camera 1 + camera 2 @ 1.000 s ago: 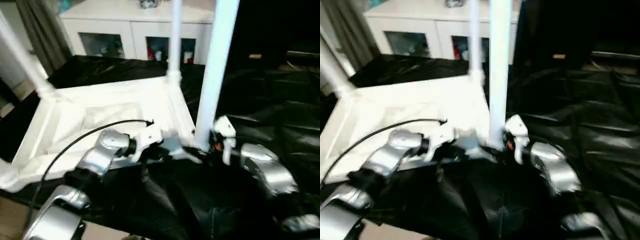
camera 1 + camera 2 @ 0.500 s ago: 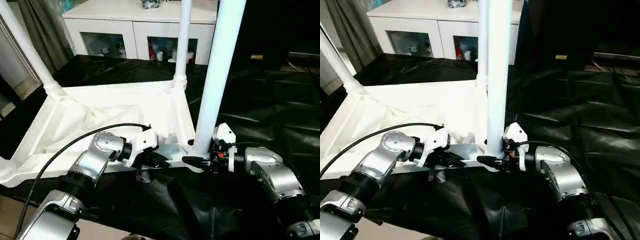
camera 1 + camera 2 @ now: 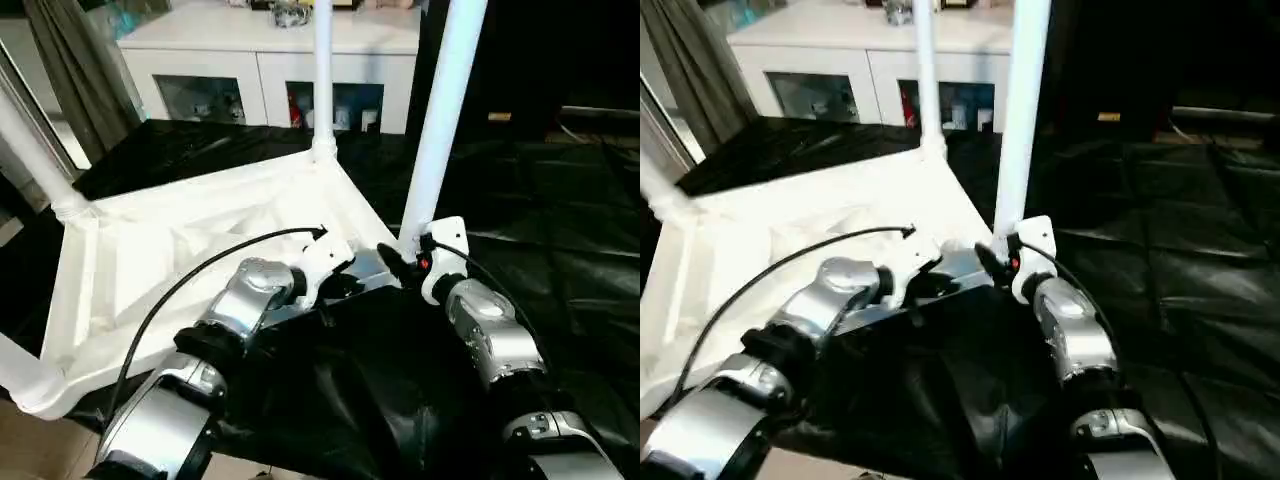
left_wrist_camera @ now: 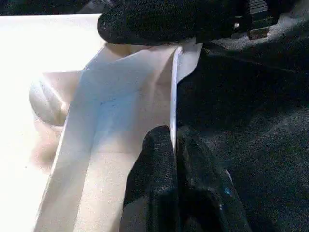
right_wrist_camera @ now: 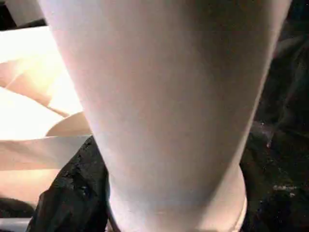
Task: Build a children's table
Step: Rotate leg to tighten
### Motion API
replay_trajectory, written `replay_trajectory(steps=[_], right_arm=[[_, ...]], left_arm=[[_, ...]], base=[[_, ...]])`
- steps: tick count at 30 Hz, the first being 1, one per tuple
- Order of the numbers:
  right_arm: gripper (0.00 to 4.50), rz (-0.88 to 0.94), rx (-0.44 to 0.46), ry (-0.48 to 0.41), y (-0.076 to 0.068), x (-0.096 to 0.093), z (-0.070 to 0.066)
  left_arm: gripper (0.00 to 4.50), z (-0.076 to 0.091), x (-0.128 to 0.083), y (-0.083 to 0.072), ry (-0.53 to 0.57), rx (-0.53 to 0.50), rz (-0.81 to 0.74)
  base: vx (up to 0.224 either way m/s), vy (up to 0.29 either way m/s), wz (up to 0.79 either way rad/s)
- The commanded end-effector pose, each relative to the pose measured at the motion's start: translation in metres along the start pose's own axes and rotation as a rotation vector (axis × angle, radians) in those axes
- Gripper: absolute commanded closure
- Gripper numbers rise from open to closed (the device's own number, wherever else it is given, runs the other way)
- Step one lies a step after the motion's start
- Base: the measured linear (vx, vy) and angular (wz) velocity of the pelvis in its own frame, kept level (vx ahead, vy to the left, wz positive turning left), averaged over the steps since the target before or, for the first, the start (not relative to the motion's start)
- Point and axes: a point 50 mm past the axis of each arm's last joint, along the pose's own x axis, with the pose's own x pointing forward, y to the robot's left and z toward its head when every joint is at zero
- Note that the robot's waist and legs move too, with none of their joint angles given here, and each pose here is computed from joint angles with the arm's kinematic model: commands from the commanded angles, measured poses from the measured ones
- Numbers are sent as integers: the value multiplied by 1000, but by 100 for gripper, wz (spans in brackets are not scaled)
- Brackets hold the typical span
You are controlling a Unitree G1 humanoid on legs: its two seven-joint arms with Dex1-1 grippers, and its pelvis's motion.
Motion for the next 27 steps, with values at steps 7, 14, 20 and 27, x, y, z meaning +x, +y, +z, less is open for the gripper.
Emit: replay_trajectory(steps=[7,14,20,27], right_arm=[[56,374,-19,40,31,-6,-9],[56,571,-127,59,7,-35,3],[81,673,-161,97,-1,-48,5],[133,729,-156,114,3,-49,6]], left_arm=[[450,11,-4,-5,-91,61,-90],[450,-6,-30,-5,-59,108,-259],[450,-15,-47,-6,-16,110,-370],[450,-17,-56,-3,-5,107,-385]], base=[[0,0,0],[0,0,0],[0,0,0],[0,0,0]])
